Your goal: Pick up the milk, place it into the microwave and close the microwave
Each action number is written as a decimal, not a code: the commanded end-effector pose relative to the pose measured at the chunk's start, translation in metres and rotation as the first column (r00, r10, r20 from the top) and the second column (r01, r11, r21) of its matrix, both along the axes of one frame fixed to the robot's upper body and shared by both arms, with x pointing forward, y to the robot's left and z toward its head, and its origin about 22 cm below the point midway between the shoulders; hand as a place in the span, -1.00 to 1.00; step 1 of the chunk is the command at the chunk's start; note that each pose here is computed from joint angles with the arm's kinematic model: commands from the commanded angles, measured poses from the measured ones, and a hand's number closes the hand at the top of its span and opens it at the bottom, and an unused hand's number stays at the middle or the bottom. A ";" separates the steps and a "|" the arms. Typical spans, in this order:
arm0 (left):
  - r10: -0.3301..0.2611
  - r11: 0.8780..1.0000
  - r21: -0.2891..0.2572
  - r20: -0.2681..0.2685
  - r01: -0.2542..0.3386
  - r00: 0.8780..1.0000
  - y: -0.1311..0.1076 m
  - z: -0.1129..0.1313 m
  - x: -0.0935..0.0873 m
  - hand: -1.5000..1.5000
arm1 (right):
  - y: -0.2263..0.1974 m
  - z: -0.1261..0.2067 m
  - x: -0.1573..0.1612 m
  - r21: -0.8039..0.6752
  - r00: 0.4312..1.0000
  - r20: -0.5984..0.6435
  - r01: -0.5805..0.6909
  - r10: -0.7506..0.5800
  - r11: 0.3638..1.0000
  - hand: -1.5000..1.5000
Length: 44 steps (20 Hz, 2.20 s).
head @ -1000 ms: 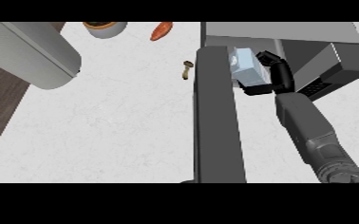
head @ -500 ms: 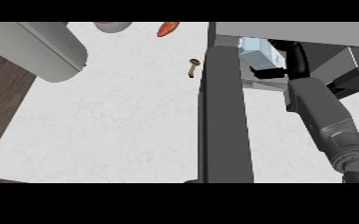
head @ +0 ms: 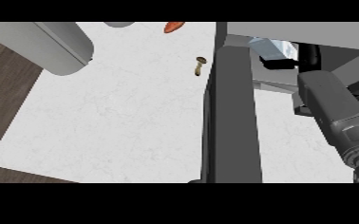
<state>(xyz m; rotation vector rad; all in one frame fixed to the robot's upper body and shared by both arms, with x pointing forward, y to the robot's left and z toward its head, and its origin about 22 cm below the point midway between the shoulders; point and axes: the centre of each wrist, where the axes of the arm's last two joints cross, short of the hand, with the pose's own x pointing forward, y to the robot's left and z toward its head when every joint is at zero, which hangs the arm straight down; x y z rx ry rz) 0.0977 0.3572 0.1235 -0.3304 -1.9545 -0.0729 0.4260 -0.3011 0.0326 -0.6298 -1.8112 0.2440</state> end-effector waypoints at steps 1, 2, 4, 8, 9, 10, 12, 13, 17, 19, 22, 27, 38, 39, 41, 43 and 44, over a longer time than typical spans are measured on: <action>0.011 1.000 0.012 -0.008 -0.011 1.000 0.006 0.000 0.002 -1.00 | -0.012 0.008 0.000 -0.011 0.999 0.013 0.044 -0.044 0.999 1.00; -0.005 1.000 0.020 0.003 0.005 1.000 0.005 0.001 0.005 -1.00 | -0.018 0.016 0.003 -0.015 0.999 0.021 0.049 -0.048 0.999 1.00; -0.007 1.000 0.015 0.014 0.007 1.000 0.003 0.002 0.008 -1.00 | -0.018 0.008 -0.001 -0.035 0.999 0.016 0.051 -0.050 0.998 1.00; -0.032 0.999 0.018 0.017 0.032 0.999 0.002 0.002 0.011 -1.00 | -0.017 0.020 0.005 -0.010 0.996 0.031 0.079 -0.078 0.997 1.00; -0.014 1.000 0.008 0.001 0.014 1.000 0.004 0.000 0.011 -1.00 | -0.022 0.015 0.001 -0.016 0.998 0.023 0.067 -0.067 0.998 1.00; -0.023 1.000 0.014 0.013 0.023 1.000 0.003 0.003 0.014 -1.00 | -0.023 0.021 0.003 -0.013 0.998 0.032 0.063 -0.063 0.998 1.00; -0.023 1.000 0.017 0.021 0.023 1.000 0.004 0.002 0.013 -1.00 | -0.026 0.022 0.003 -0.011 0.995 0.032 0.092 -0.092 0.996 1.00; -0.016 0.999 0.030 0.004 0.016 1.000 0.006 0.001 0.014 -1.00 | -0.023 0.023 0.004 -0.010 0.996 0.025 0.082 -0.082 0.997 1.00; -0.005 0.999 0.041 0.014 0.005 1.000 0.007 0.004 0.016 -1.00 | -0.029 0.026 0.004 -0.016 0.995 0.032 0.097 -0.096 0.995 1.00; 0.004 0.999 0.053 0.003 -0.005 1.000 0.009 0.003 0.015 -1.00 | -0.030 0.021 0.001 -0.018 0.994 0.031 0.103 -0.102 0.995 1.00; -0.012 0.996 0.089 0.012 0.011 1.000 0.008 0.010 0.019 -1.00 | -0.033 0.025 0.002 -0.026 0.995 0.035 0.099 -0.099 0.995 1.00; -0.014 0.997 0.080 0.000 0.014 1.000 0.009 0.003 0.021 -1.00 | -0.038 0.034 0.004 -0.007 0.993 0.047 0.111 -0.111 0.994 1.00; -0.035 0.992 0.118 -0.012 0.036 0.999 0.008 0.005 0.035 -1.00 | 0.046 0.043 0.028 -0.012 0.995 -0.034 -0.096 0.095 0.995 -1.00; -0.031 0.994 0.106 -0.004 0.031 1.000 0.009 0.004 0.035 -1.00 | 0.042 0.035 0.025 -0.034 0.994 -0.068 -0.086 0.083 0.996 -1.00; -0.026 0.994 0.106 -0.009 0.027 1.000 0.007 0.002 0.033 -1.00 | 0.058 0.041 0.029 -0.024 0.997 -0.049 -0.068 0.067 0.997 -1.00; -0.019 0.995 0.100 -0.028 0.021 0.999 0.010 -0.001 0.039 -1.00 | 0.077 0.045 0.033 -0.007 0.997 -0.035 -0.075 0.074 0.997 -1.00; -0.036 0.993 0.108 -0.018 0.038 0.999 0.005 0.001 0.040 -1.00 | 0.078 0.047 0.034 -0.007 0.997 -0.032 -0.075 0.075 0.997 -1.00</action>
